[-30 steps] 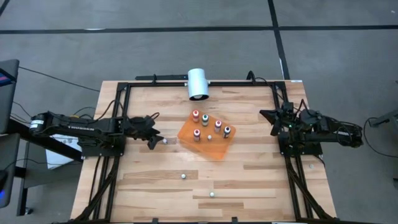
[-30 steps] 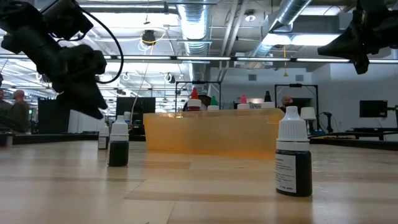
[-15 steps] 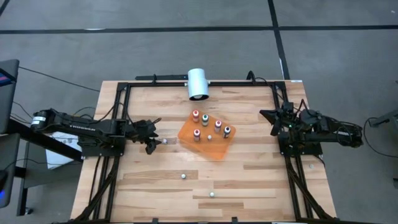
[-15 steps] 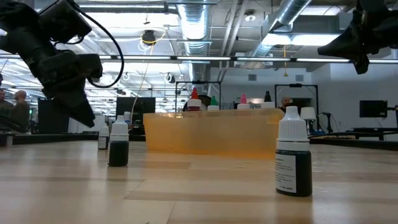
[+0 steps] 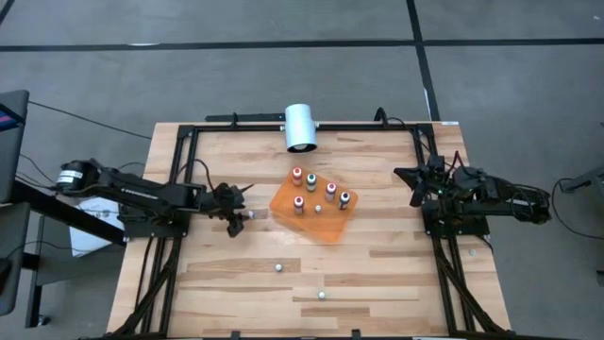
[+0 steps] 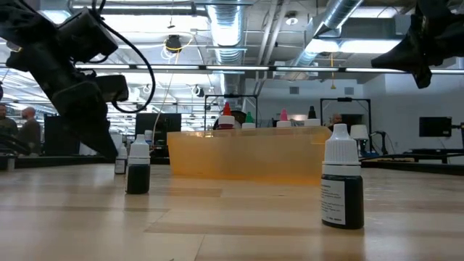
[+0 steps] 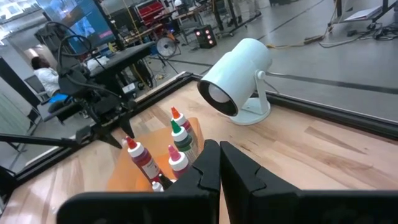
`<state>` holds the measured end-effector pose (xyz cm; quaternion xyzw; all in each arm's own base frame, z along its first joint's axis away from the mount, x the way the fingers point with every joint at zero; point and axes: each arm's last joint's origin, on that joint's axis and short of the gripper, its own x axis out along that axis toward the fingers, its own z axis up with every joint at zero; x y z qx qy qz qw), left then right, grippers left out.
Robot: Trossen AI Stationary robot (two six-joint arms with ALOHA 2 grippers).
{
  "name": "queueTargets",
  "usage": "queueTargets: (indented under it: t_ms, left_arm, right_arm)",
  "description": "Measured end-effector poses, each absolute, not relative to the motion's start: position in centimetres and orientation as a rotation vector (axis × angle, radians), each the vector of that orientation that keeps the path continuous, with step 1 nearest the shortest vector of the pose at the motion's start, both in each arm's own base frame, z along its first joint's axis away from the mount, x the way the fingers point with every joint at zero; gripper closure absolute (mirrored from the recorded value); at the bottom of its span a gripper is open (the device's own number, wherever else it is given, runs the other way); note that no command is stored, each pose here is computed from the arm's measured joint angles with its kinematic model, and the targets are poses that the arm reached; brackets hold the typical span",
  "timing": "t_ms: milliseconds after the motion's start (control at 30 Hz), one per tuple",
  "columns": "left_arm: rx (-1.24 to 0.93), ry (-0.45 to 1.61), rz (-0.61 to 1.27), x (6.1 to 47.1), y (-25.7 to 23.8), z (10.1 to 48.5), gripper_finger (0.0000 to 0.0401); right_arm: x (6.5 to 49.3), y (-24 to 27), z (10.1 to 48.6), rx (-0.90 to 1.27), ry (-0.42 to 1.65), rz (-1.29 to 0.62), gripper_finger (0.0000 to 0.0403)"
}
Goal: Pick & Place food coloring
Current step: Put the blue food coloring bottle into the bin
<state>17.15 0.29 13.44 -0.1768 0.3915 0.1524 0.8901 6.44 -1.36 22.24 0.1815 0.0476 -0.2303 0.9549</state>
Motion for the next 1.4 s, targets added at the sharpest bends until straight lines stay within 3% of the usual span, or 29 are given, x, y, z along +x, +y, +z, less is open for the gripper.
queueTargets:
  t_ms: [633,1200,1400]
  left_arm:
    - [-0.383,0.808,0.262,19.2,0.1,12.1,0.0199]
    - [-0.325,0.829,0.248,19.8,0.2,12.9,0.0324]
    - [-0.295,0.803,0.233,20.9,0.2,14.4,0.0331]
  right_arm:
    - [6.4,-1.4,22.2,0.369,0.098,-0.468,0.0402]
    - [6.4,-1.4,22.2,0.369,0.098,-0.468,0.0402]
    - [6.4,-1.4,22.2,0.369,0.099,-0.468,0.0402]
